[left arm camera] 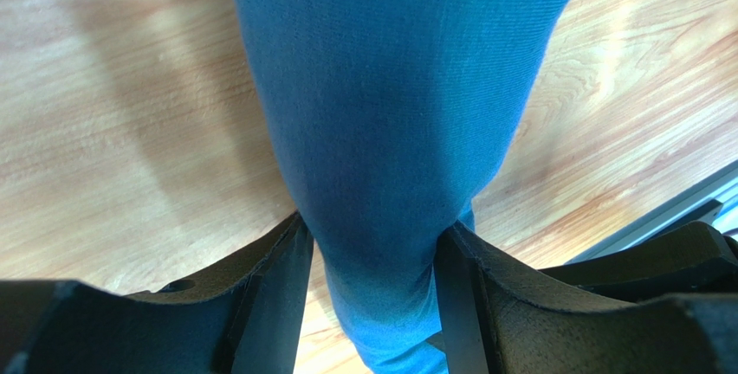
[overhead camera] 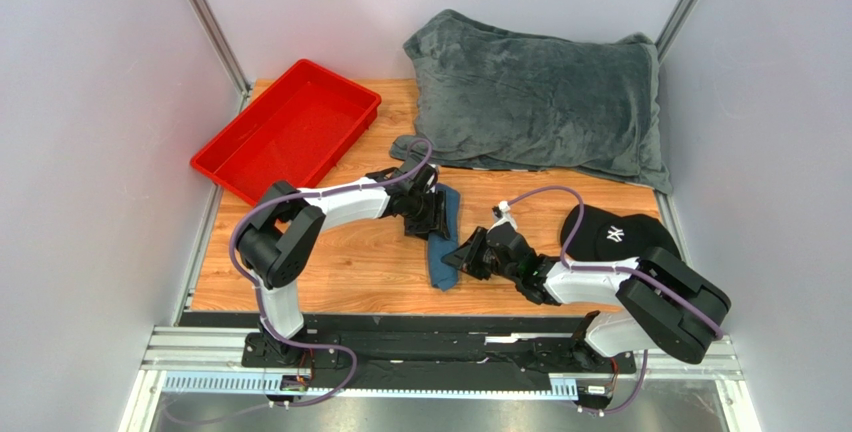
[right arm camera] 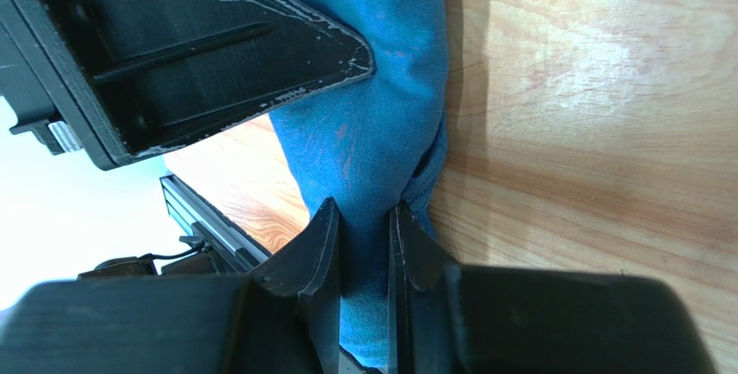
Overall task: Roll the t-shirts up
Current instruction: Pick up the T-shirt from the center of the board.
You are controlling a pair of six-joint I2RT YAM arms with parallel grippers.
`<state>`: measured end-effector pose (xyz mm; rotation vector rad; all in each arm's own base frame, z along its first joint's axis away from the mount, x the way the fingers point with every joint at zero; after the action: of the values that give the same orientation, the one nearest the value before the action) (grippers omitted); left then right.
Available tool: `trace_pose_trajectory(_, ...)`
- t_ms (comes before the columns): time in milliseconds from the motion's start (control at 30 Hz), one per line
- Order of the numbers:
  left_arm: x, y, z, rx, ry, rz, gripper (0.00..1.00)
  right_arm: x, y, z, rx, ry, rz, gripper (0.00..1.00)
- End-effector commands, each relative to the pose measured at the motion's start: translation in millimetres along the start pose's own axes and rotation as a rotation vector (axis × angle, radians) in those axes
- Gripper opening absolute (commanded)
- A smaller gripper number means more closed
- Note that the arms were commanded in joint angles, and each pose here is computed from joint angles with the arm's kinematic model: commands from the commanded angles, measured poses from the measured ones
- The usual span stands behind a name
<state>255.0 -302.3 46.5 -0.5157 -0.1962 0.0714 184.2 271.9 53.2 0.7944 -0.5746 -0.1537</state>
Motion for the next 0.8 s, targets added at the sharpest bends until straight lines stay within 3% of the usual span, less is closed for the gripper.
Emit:
trace_pose_trajectory(0,0.2,28.3,-14.4,0.124,0.009,-0.028,0.59,-25.1,-49.4,2.6,-0.193,0.096,0.034,0.0)
trace_pose_trajectory(167,4.9,26.1,-18.1,0.125,0.005,-0.027,0.52,-27.0,-52.1,3.4,-0.204,0.105,0.039,0.0)
trace_pose_trajectory(267,5.5,25.0,-20.1,0.122,0.006,-0.019,0.35,-29.3,-47.0,4.2,-0.185,0.13,0.041,0.0)
trace_pose_trajectory(300,6.2,23.9,-20.1,0.117,0.004,-0.022,0.21,-30.0,-48.9,5.3,-0.198,0.138,0.051,0.01)
trace_pose_trajectory(367,6.9,22.0,-19.7,0.105,-0.001,-0.025,0.03,-25.4,-42.8,6.9,-0.199,0.138,0.067,0.13)
trace_pose_trajectory(400,7.4,21.3,-19.0,0.101,-0.005,-0.028,0.0,-23.8,-40.9,8.2,-0.199,0.138,0.089,0.21)
trace_pose_trajectory(433,8.3,19.5,-16.2,0.092,-0.015,-0.029,0.0,-16.8,-31.3,8.0,-0.186,0.123,0.105,0.35)
trace_pose_trajectory(533,14.2,16.2,-9.3,0.076,-0.05,-0.034,0.0,0.4,-21.0,16.6,-0.217,0.086,0.173,0.54)
trace_pose_trajectory(633,22.6,16.3,-0.6,0.068,-0.076,-0.031,0.0,11.3,-14.3,28.4,-0.227,0.059,0.224,0.65)
trace_pose_trajectory(767,35.5,19.4,15.2,0.069,-0.117,-0.03,0.0,24.4,-6.5,43.5,-0.246,0.028,0.257,0.68)
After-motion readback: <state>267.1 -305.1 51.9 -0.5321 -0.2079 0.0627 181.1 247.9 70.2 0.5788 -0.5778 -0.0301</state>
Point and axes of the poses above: each gripper's point midway between its finger pads, its own z axis back along the fingers, its own y axis along the line the jaws close on, x = y × z, the point moved 2 cm from there along z, back along the fingers, and after that the axes turned 10 degrees about z, right-handed, at the moved point
